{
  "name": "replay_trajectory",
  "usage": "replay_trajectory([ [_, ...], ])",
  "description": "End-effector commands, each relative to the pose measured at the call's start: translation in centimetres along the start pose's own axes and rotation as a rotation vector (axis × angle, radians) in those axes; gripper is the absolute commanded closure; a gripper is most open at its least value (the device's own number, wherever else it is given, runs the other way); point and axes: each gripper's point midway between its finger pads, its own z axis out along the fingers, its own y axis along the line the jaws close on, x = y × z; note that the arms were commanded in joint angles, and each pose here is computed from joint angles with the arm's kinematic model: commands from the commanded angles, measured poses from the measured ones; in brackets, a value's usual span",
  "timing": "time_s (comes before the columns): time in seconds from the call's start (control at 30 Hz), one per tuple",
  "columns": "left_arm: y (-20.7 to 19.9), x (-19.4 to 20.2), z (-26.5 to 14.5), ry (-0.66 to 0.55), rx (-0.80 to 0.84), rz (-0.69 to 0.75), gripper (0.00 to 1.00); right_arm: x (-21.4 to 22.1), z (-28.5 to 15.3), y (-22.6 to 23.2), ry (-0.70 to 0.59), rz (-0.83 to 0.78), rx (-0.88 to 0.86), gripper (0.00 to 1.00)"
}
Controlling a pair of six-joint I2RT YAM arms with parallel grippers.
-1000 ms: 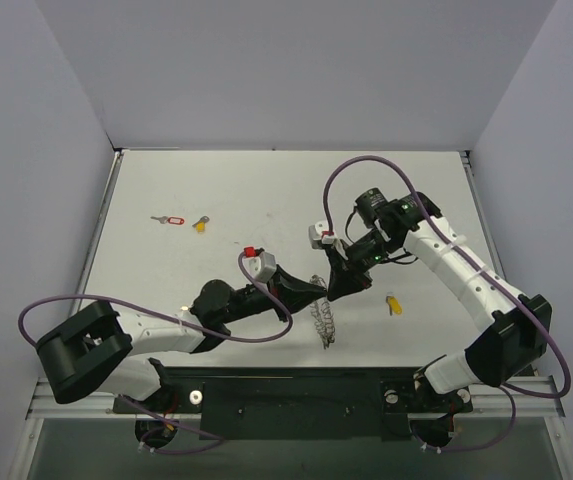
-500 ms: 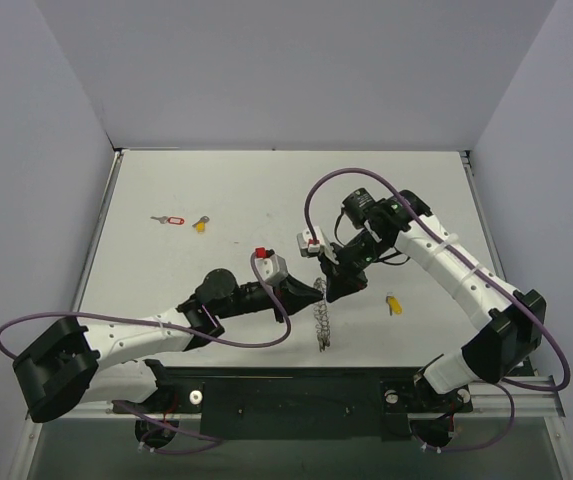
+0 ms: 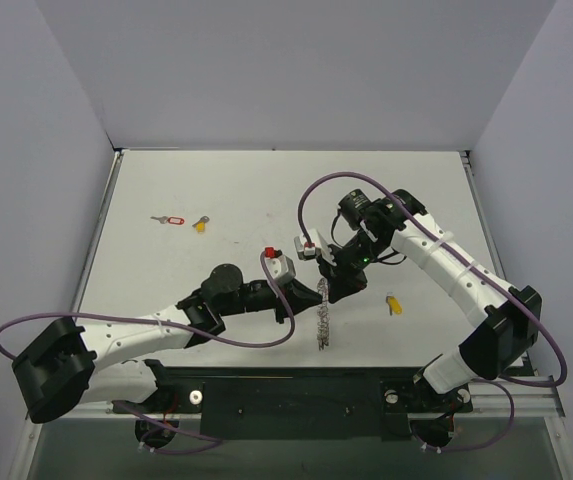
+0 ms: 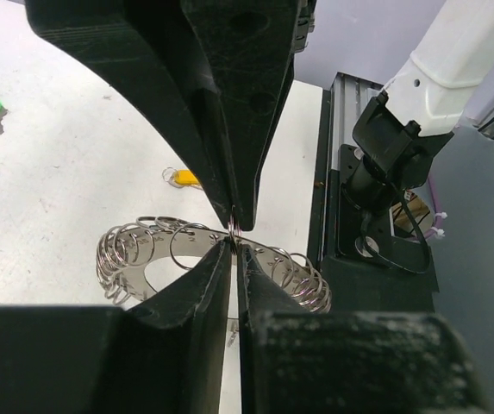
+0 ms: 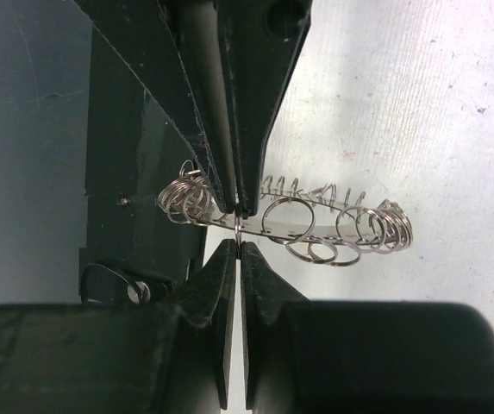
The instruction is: Put the keys on the keyring
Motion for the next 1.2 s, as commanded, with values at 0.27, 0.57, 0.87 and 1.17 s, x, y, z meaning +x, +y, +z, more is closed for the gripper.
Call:
replay_trajectory([
  [0.27,-0.3,-3.4,0.4,-0.173,0.011,-0.06,0.78,-0.5,-0.5,1.3,-0.004,0.015,-0.036,1.0],
  [0.57,-0.4,-1.9,0.6,-0.133,0.026,-0.092,0.78,-0.7,-0.6,1.4,-0.016,0.013,-0.037,1.0],
  [0.87,-0.1,-1.4,0.9,-0.12,0.021,-0.103,0.82,-0.8,-0.5,1.4,-0.018,0.016,-0.041,1.0],
  [1.17,-0.2,-2.5,0.8,-0.173,0.015,-0.129,1.0,-0.9,-0.4,1.5,-0.03,0.014,-0.053,1.0],
])
